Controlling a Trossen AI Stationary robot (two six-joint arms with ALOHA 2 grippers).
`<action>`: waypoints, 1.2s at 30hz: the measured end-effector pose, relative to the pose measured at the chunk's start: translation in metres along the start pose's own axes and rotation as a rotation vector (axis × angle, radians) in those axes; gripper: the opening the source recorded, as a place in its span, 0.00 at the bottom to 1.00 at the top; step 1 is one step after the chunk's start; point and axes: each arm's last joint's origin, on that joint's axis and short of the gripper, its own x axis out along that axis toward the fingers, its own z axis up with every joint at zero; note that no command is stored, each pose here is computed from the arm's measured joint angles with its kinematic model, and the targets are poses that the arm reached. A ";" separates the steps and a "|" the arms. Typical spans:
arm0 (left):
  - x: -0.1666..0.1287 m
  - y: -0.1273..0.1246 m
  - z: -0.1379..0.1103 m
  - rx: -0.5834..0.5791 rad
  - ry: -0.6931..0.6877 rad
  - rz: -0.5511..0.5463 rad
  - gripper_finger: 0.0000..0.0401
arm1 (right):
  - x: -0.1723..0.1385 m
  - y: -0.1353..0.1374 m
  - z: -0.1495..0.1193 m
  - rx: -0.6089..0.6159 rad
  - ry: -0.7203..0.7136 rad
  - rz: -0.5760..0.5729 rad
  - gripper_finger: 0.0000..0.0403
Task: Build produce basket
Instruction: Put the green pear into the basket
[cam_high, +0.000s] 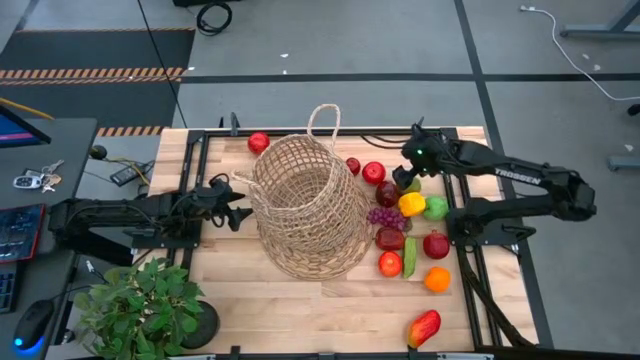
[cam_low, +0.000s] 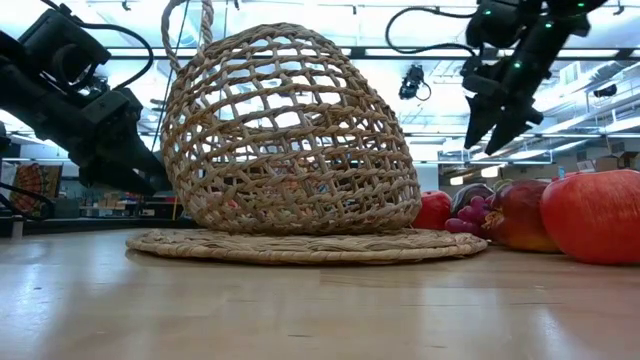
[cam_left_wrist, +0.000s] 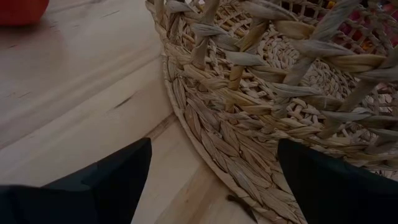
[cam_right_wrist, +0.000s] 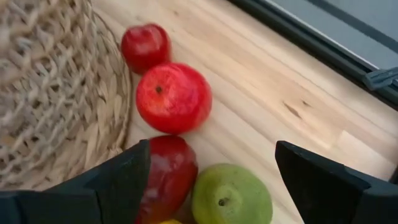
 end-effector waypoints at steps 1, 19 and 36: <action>0.000 0.000 0.000 0.000 0.000 0.000 0.89 | 0.001 0.001 0.003 -0.011 0.014 -0.005 0.86; 0.000 0.004 0.006 -0.015 -0.142 0.167 0.89 | 0.012 0.012 0.025 -0.119 0.175 -0.036 0.86; 0.000 0.004 0.006 -0.016 -0.144 0.167 0.89 | 0.015 -0.005 0.012 -0.092 0.346 -0.101 0.86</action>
